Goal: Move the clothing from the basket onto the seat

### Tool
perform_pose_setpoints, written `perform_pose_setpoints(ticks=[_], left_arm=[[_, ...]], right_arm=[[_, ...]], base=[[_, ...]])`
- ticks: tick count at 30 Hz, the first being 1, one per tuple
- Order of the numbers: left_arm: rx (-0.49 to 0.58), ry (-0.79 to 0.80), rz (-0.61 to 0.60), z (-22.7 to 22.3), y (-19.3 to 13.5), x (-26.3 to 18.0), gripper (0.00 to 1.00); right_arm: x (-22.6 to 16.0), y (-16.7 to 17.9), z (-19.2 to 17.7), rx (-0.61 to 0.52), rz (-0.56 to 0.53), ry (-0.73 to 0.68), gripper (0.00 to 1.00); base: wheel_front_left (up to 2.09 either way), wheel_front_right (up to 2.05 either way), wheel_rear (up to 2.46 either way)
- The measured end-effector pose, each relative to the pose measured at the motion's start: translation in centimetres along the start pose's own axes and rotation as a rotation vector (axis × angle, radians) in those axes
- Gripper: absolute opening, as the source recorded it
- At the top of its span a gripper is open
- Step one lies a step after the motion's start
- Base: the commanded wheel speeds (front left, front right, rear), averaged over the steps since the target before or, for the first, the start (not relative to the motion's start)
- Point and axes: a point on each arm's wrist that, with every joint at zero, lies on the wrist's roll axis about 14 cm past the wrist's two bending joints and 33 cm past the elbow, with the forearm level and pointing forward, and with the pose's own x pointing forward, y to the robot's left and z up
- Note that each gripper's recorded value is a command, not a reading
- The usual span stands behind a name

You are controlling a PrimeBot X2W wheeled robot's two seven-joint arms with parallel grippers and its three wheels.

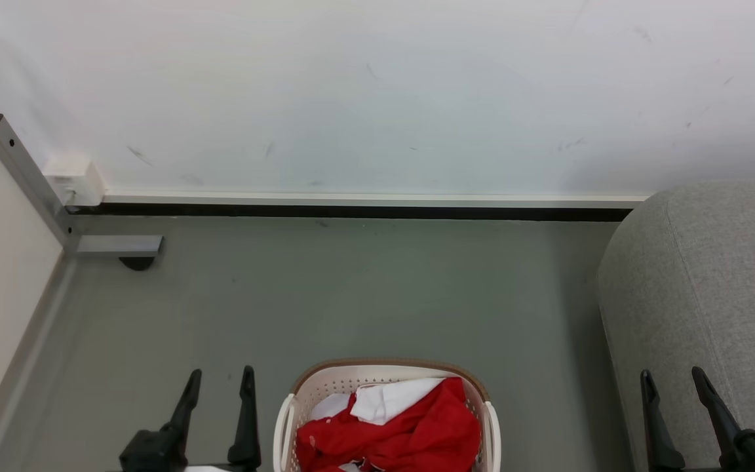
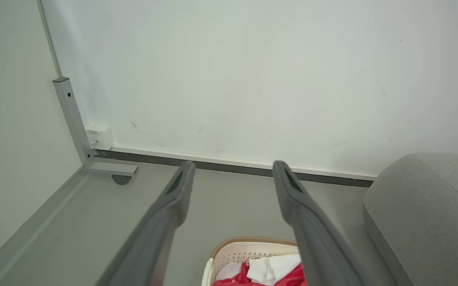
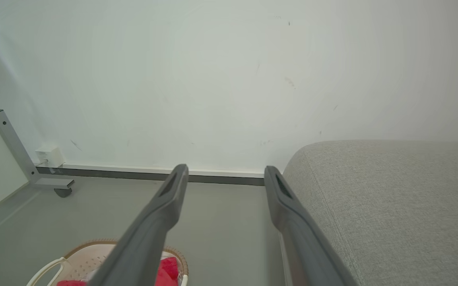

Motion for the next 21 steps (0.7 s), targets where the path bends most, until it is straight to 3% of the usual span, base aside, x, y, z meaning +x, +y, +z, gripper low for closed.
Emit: perform_pose_setpoints(ticks=[12, 21], left_arm=[[0.075, -0.014, -0.026, -0.10, -0.63, 0.02, 1.00], [0.071, 0.007, -0.029, -0.75, -0.67, -0.06, 1.00]], right_arm=[[0.02, 0.30, -0.12, -0.029, 0.013, -0.007, 1.00], [-0.07, 0.28, -0.30, -0.021, 0.010, -0.002, 1.00]], base=[[0.00, 0.00, 0.00], [0.00, 0.00, 0.00]])
